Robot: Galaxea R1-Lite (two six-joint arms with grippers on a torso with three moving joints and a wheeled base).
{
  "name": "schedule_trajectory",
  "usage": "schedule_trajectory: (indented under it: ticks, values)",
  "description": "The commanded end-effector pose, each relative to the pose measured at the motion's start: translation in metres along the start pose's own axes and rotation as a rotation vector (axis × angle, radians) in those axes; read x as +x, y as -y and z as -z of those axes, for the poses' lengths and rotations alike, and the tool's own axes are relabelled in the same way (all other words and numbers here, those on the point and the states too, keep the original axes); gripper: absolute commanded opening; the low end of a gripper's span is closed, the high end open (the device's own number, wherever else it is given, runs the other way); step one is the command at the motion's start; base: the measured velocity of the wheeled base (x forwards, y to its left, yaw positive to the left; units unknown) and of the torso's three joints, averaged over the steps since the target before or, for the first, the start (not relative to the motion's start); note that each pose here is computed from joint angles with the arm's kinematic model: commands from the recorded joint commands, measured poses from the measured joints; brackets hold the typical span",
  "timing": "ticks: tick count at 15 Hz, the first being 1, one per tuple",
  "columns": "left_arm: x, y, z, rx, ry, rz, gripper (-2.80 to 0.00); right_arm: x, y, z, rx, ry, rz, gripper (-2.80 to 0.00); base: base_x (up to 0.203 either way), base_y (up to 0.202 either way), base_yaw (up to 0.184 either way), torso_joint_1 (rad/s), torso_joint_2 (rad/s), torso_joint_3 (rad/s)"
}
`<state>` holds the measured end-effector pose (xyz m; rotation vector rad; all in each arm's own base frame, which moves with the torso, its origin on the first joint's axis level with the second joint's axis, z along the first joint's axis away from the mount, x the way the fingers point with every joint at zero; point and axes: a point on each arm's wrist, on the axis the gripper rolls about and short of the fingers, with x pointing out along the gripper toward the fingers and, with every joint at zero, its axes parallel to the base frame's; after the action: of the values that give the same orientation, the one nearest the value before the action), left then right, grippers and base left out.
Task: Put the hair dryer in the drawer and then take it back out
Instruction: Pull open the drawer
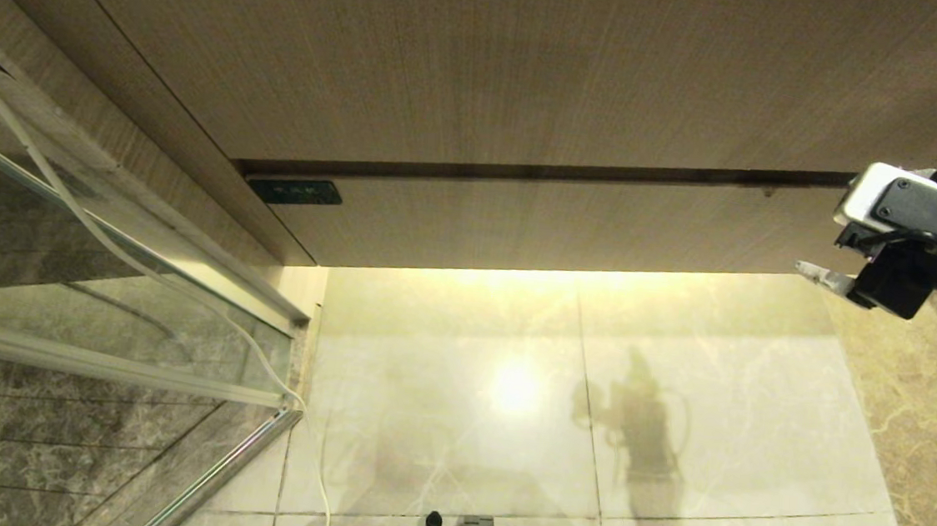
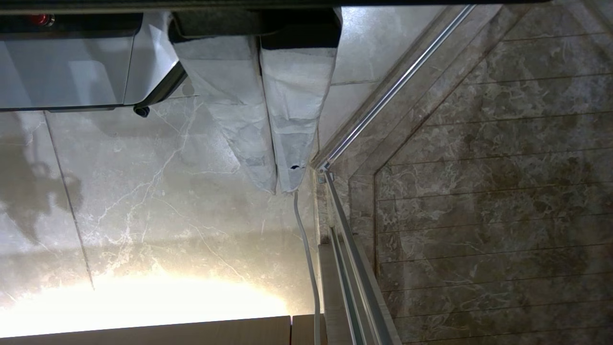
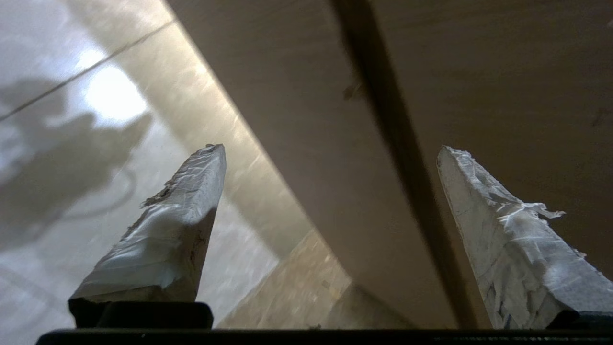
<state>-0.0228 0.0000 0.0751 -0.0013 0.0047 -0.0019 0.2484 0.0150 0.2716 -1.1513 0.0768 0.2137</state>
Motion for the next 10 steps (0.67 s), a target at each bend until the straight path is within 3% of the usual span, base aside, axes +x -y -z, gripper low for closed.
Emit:
schedule_trajectory:
  ticks: [1, 4, 10]
  values:
    - [0.0, 0.0, 0.0, 0.0, -0.001, 0.0, -2.8, 0.022, -0.003, 0.008, -0.01, 0.04, 0.024, 0.0, 0.0, 0.0, 0.0, 0.0, 0.0, 0.0]
    - [0.0, 0.0, 0.0, 0.0, -0.001, 0.0, -2.8, 0.022, -0.004, 0.01, -0.023, 0.093, 0.039, 0.0, 0.0, 0.0, 0.0, 0.0, 0.0, 0.0]
    - [0.0, 0.0, 0.0, 0.0, -0.001, 0.0, -2.8, 0.021, -0.017, 0.027, 0.021, 0.12, -0.116, 0.0, 0.0, 0.0, 0.0, 0.0, 0.0, 0.0]
